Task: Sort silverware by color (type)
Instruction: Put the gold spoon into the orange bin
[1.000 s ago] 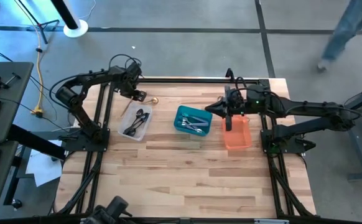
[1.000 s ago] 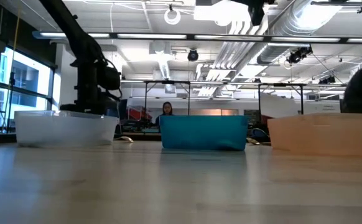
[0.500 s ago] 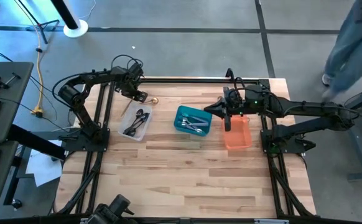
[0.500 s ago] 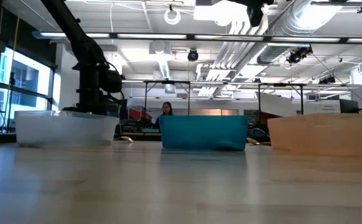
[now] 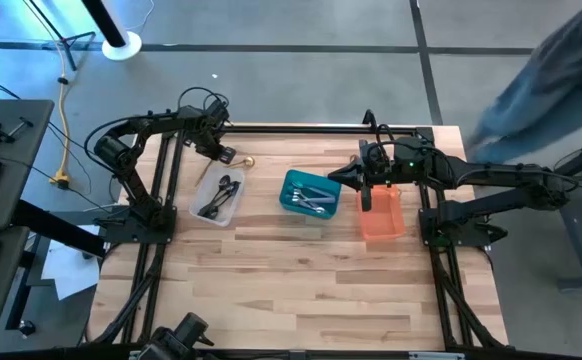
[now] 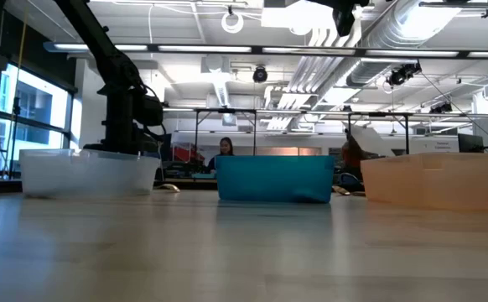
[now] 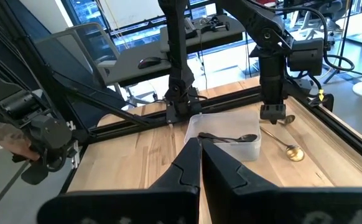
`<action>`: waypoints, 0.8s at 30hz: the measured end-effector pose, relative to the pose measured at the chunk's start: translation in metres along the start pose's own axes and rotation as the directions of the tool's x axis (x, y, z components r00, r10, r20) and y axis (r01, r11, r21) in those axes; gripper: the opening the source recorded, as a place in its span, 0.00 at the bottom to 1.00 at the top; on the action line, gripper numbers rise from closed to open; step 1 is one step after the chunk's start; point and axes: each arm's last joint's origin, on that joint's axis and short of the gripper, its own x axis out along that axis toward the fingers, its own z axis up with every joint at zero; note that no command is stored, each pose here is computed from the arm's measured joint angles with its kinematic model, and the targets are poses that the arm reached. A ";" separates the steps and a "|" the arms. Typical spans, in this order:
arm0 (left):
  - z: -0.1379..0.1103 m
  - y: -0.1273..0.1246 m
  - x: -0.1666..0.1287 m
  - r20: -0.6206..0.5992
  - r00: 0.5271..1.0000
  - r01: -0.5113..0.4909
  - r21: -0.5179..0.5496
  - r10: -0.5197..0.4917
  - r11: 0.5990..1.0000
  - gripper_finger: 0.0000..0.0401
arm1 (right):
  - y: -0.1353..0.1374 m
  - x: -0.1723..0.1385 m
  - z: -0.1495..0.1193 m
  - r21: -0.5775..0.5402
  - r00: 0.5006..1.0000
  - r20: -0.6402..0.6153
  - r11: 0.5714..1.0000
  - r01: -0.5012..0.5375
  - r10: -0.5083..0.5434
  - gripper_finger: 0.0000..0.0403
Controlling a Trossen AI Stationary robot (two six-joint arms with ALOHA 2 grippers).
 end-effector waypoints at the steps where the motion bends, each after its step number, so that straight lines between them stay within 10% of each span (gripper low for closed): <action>1: 0.000 0.000 0.000 -0.001 1.000 -0.006 0.007 0.006 1.000 0.15 | 0.000 0.000 0.000 0.000 1.000 0.000 1.000 0.000 0.000 0.00; 5: 0.000 0.000 0.000 -0.003 1.000 -0.015 0.038 0.015 0.999 0.02 | 0.000 0.000 0.000 0.002 1.000 0.000 1.000 0.000 0.000 0.00; 24: -0.004 0.000 -0.010 0.026 1.000 0.007 0.081 -0.009 0.997 0.00 | 0.000 0.000 0.000 -0.001 1.000 -0.001 1.000 0.000 0.000 0.00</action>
